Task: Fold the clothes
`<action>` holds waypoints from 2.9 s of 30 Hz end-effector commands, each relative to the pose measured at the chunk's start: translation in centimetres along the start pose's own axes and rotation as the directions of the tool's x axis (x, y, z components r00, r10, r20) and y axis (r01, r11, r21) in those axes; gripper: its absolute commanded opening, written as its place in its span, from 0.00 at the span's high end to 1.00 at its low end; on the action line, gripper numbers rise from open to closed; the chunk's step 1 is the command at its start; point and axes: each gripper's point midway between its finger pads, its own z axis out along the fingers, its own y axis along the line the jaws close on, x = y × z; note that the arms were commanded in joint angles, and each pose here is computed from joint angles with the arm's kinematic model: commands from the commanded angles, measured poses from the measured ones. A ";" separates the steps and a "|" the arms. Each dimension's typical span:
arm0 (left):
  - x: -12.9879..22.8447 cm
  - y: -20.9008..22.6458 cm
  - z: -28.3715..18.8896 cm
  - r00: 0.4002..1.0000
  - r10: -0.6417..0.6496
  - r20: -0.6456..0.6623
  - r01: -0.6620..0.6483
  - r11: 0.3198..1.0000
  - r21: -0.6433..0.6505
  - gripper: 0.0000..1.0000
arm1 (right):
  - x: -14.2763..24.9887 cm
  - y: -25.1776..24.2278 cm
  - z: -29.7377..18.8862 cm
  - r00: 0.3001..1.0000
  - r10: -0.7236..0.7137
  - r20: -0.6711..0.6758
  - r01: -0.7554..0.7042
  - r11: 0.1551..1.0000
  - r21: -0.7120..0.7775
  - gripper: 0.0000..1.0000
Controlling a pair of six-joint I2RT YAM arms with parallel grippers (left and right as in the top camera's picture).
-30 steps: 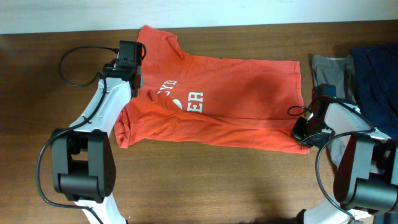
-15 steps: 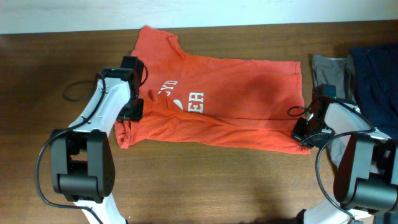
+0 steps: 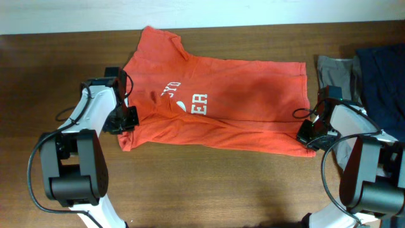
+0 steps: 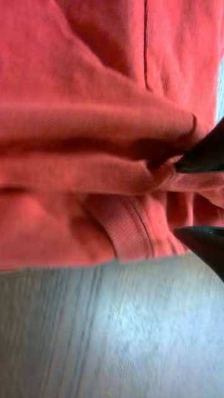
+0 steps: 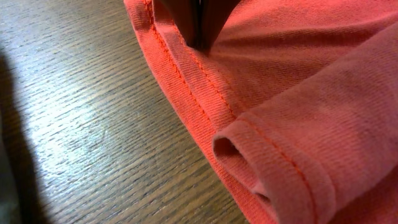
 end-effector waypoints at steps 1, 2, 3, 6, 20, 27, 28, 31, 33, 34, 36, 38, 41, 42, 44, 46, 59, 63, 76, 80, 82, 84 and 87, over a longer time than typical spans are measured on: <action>-0.3 -0.8 -0.8 1.000 -0.005 0.029 0.004 0.998 0.057 0.60 | 0.7 -1.7 1.3 0.999 0.018 -0.039 -0.015 0.997 0.075 0.96; -0.4 -0.8 -0.7 0.999 -0.006 0.034 0.004 0.998 0.058 0.59 | 0.7 -1.7 1.3 0.999 0.018 -0.039 -0.015 0.997 0.075 0.96; -0.4 -0.9 -0.7 0.999 -0.006 0.037 0.004 0.998 0.061 0.59 | 0.7 -1.7 1.3 0.999 0.018 -0.039 -0.015 0.997 0.075 0.96; -0.5 -1.0 -0.6 0.999 -0.006 0.040 0.003 0.998 0.070 0.71 | 0.7 -1.7 1.3 0.999 0.018 -0.039 -0.015 0.997 0.074 0.96; -3.0 5.0 -3.7 0.989 -0.118 0.091 0.111 0.991 0.080 1.00 | 0.8 -1.7 1.3 0.999 0.018 -0.042 -0.015 0.997 0.075 0.96; -3.2 4.4 -4.5 0.991 -0.109 0.082 0.089 0.971 0.220 0.99 | 0.7 -1.7 1.3 0.999 0.018 -0.041 -0.015 0.997 0.075 0.96; -3.3 4.5 -4.5 0.990 -0.109 0.089 0.087 0.972 0.217 0.97 | 0.7 -1.7 1.3 0.999 0.018 -0.041 -0.015 0.997 0.075 0.96; -4.0 4.9 -4.5 0.990 -0.060 0.128 0.034 0.981 0.193 0.79 | 0.7 -1.7 1.3 0.999 0.018 -0.041 -0.015 0.997 0.075 0.96; -4.1 5.4 -4.4 0.990 -0.050 0.133 0.028 0.986 0.165 0.68 | 0.7 -1.7 1.3 0.999 0.018 -0.041 -0.015 0.997 0.075 0.96; -3.9 5.3 -4.4 0.991 -0.050 0.127 0.029 0.986 0.165 0.64 | 0.7 -1.7 1.3 0.999 0.018 -0.041 -0.015 0.997 0.075 0.96; -3.1 4.7 -4.4 0.995 -0.047 0.092 0.028 0.980 0.198 0.60 | 0.8 -1.7 1.3 0.999 0.018 -0.042 -0.015 0.997 0.076 0.96; -1.7 3.7 -4.5 0.998 -0.042 0.035 0.032 0.967 0.253 0.57 | 0.8 -1.7 1.3 0.999 0.018 -0.042 -0.015 0.997 0.075 0.96; 1.0 3.1 -4.5 0.996 -0.046 -0.080 0.067 0.957 0.284 0.57 | 0.8 -1.7 1.3 0.999 0.018 -0.042 -0.015 0.997 0.075 0.96; 1.9 3.1 -4.4 0.990 -0.061 -0.123 0.094 0.956 0.278 0.57 | 0.8 -1.7 1.3 0.999 0.018 -0.042 -0.015 0.997 0.076 0.96; 3.5 3.1 -3.9 0.980 -0.076 -0.186 0.125 0.956 0.267 0.57 | 0.7 -1.7 1.3 0.999 0.018 -0.041 -0.015 0.997 0.076 0.96; 4.3 3.1 -3.1 0.970 -0.099 -0.220 0.155 0.955 0.253 0.57 | 0.7 -1.7 1.3 0.999 0.018 -0.042 -0.015 0.997 0.075 0.96; 4.7 5.1 2.1 0.981 -0.116 -0.158 0.136 0.983 0.123 0.98 | 0.8 -1.7 1.3 0.999 0.018 -0.042 -0.015 0.997 0.075 0.96; 3.8 7.0 1.6 0.986 -0.119 -0.118 0.122 0.992 0.021 1.00 | 0.8 -1.7 1.3 0.999 0.018 -0.042 -0.015 0.997 0.076 0.96; -4.5 11.0 -3.4 0.985 -0.026 0.172 0.055 0.984 -0.167 0.96 | 0.7 -1.7 1.3 0.999 0.018 -0.038 -0.015 0.997 0.075 0.96; -4.8 11.5 -3.6 0.983 -0.021 0.185 0.058 0.978 -0.198 0.76 | 0.7 -1.7 1.3 0.999 0.018 -0.038 -0.015 0.997 0.075 0.96; -4.6 12.1 -3.7 0.984 -0.021 0.175 0.062 0.971 -0.230 0.60 | 0.7 -1.7 1.3 0.999 0.018 -0.038 -0.015 0.997 0.075 0.96; -4.2 12.2 -3.6 0.987 -0.020 0.160 0.058 0.970 -0.238 0.54 | 0.7 -1.7 1.3 0.999 0.018 -0.038 -0.015 0.997 0.075 0.95; -3.5 12.1 -3.5 0.986 -0.078 0.144 0.110 0.967 -0.229 0.47 | 0.7 -1.7 1.3 0.999 0.018 -0.038 -0.015 0.997 0.075 0.95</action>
